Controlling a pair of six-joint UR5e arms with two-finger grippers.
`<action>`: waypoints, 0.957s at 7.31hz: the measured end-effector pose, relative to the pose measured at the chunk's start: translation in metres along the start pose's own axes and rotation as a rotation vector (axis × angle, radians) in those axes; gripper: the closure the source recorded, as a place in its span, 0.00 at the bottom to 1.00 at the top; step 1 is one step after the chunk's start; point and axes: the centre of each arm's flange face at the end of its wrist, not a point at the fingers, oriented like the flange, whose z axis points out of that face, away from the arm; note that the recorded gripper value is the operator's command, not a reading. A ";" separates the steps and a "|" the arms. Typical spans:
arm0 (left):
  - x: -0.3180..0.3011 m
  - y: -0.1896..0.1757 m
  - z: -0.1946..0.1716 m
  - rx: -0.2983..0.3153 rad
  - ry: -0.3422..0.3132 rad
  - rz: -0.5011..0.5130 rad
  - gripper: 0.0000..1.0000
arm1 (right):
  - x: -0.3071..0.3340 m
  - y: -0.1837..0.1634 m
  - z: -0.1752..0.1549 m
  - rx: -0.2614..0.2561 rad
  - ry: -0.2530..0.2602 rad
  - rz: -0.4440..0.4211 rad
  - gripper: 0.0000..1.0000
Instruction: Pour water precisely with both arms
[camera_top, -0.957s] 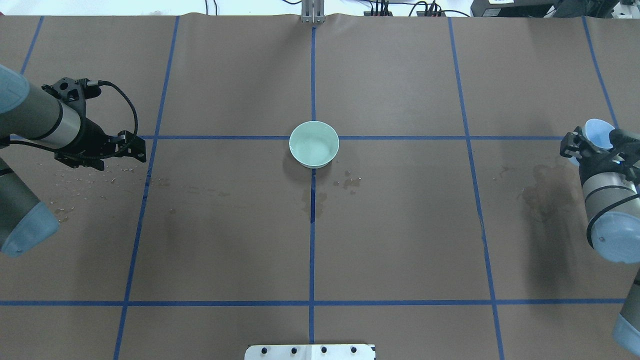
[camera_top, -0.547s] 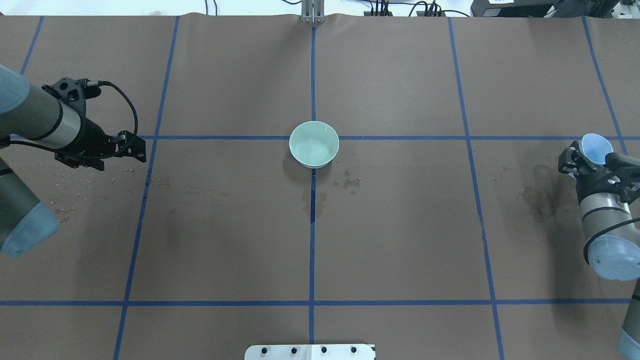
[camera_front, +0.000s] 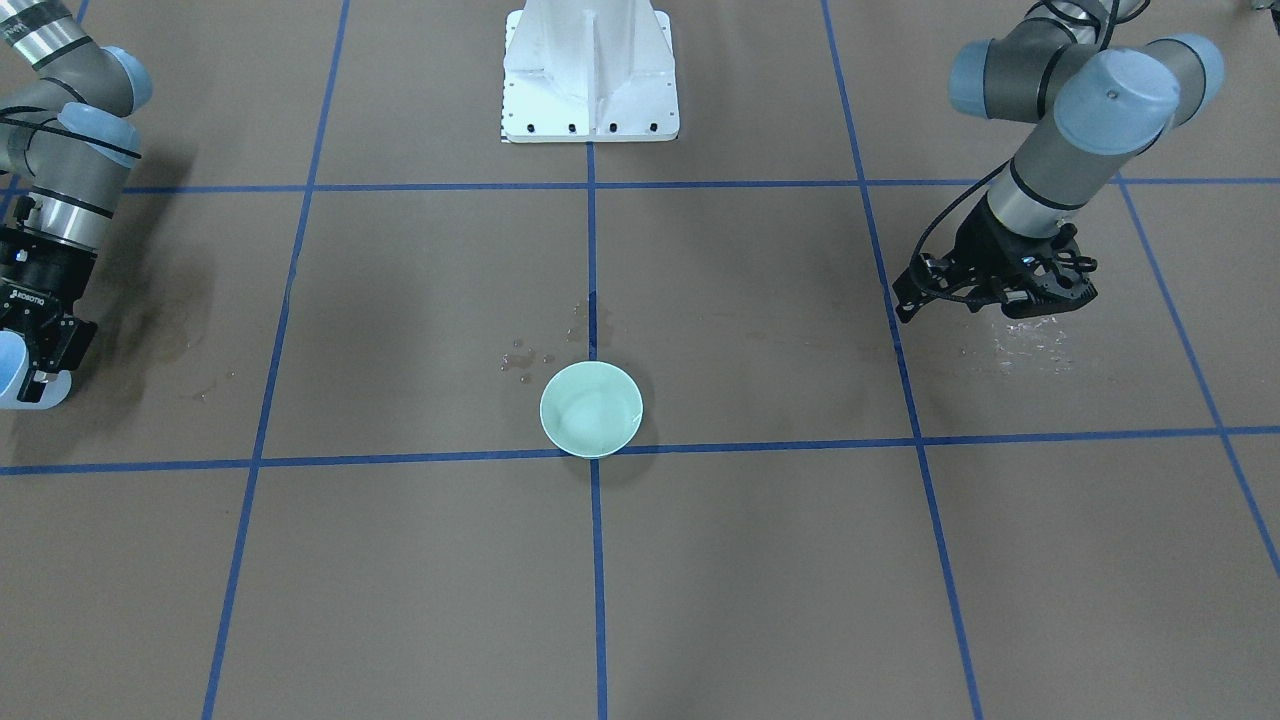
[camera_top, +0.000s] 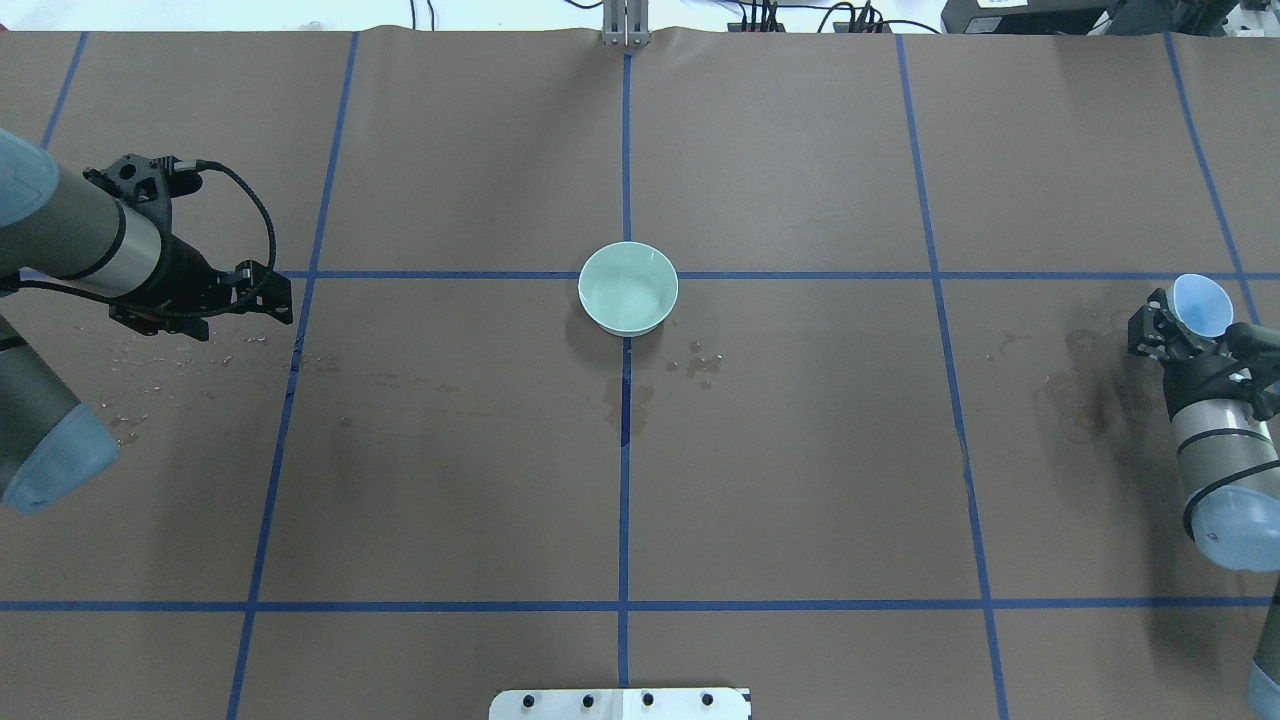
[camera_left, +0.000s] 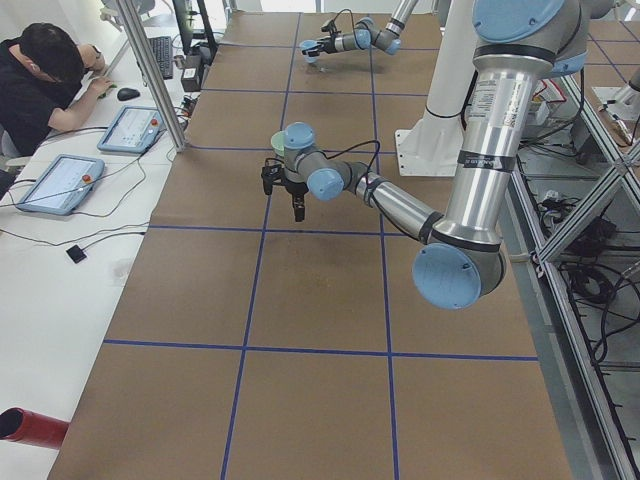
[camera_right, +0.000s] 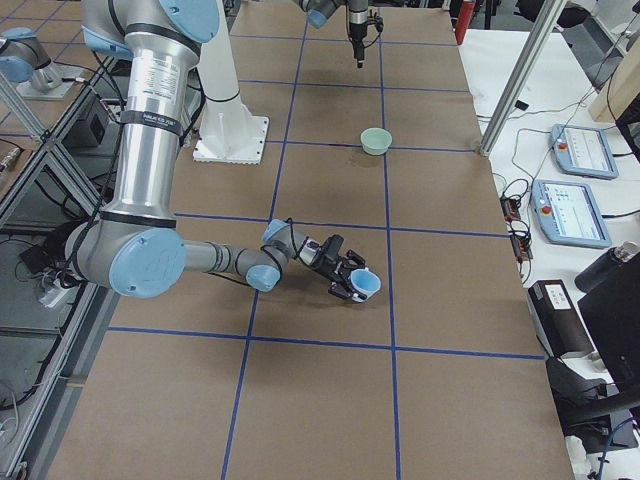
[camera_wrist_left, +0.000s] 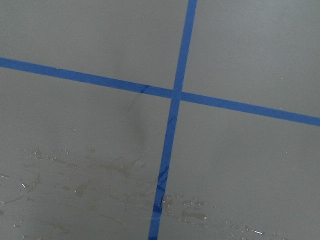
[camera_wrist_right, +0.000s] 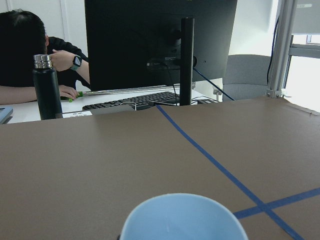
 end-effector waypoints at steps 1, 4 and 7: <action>-0.001 0.000 0.001 -0.001 -0.002 -0.001 0.00 | 0.000 0.000 0.000 0.001 -0.003 0.003 0.45; -0.002 -0.001 0.002 -0.002 -0.004 -0.001 0.00 | 0.002 -0.001 0.000 0.009 -0.002 -0.013 0.01; -0.002 -0.001 0.003 -0.003 -0.006 -0.001 0.00 | 0.001 -0.002 0.000 0.021 -0.003 -0.021 0.01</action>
